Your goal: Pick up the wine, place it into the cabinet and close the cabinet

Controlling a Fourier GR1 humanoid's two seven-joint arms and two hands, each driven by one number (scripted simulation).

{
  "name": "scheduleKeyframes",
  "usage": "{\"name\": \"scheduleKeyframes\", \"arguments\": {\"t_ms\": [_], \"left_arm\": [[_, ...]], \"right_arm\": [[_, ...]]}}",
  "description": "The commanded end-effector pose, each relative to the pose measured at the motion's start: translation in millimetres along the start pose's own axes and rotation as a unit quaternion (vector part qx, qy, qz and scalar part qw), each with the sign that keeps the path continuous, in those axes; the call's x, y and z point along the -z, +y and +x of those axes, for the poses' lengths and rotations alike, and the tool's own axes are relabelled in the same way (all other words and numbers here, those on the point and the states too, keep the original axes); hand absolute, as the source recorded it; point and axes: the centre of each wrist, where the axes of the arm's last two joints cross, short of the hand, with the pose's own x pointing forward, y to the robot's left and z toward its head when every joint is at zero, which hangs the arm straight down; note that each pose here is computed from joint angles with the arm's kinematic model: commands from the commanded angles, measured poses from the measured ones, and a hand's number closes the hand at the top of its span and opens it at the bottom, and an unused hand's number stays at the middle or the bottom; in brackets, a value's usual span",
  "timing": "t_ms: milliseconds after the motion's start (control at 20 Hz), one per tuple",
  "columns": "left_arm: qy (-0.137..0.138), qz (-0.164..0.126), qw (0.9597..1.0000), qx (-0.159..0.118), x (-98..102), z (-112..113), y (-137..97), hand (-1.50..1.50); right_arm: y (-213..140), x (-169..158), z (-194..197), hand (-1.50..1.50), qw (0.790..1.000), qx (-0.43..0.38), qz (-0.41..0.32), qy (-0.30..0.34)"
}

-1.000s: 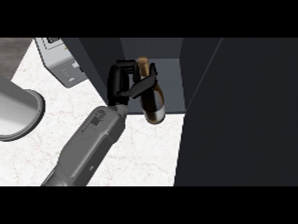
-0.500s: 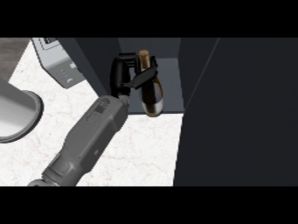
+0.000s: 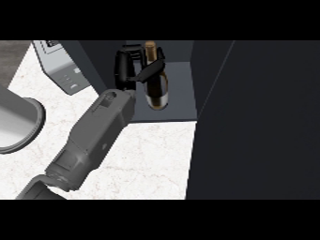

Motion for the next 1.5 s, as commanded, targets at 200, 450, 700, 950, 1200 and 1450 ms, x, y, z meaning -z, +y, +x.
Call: {"name": "scheduleKeyframes", "arguments": {"t_ms": [200, 450, 700, 950, 1200, 1450], "left_arm": [[0.011, 0.025, 0.9996, -0.003, 21, -1, 18, 1.5], [0.041, 0.05, 0.9969, -0.044, 9, -7, 2, 1.5], [0.053, 0.054, 0.9933, -0.087, 14, -7, 11, 1.5], [0.041, 0.061, 0.9949, -0.069, 2, -26, 24, 1.5], [0.044, 0.042, 0.997, -0.047, -4, -27, 14, 1.5], [0.056, 0.06, 0.9962, -0.03, 4, -27, 27, -1.5]], "right_arm": [[5, -18, 12, -1.5, 0.999, 0.022, 0.016, -0.026], [9, -15, 8, -1.5, 0.999, 0.027, 0.018, -0.024], [2, -13, 2, -1.5, 0.999, 0.025, 0.015, -0.024], [6, -8, 1, -1.5, 0.999, 0.025, 0.023, -0.024], [2, -5, 6, -1.5, 0.999, 0.019, 0.025, -0.029], [10, -10, 6, -1.5, 0.999, 0.022, 0.038, -0.022]]}}
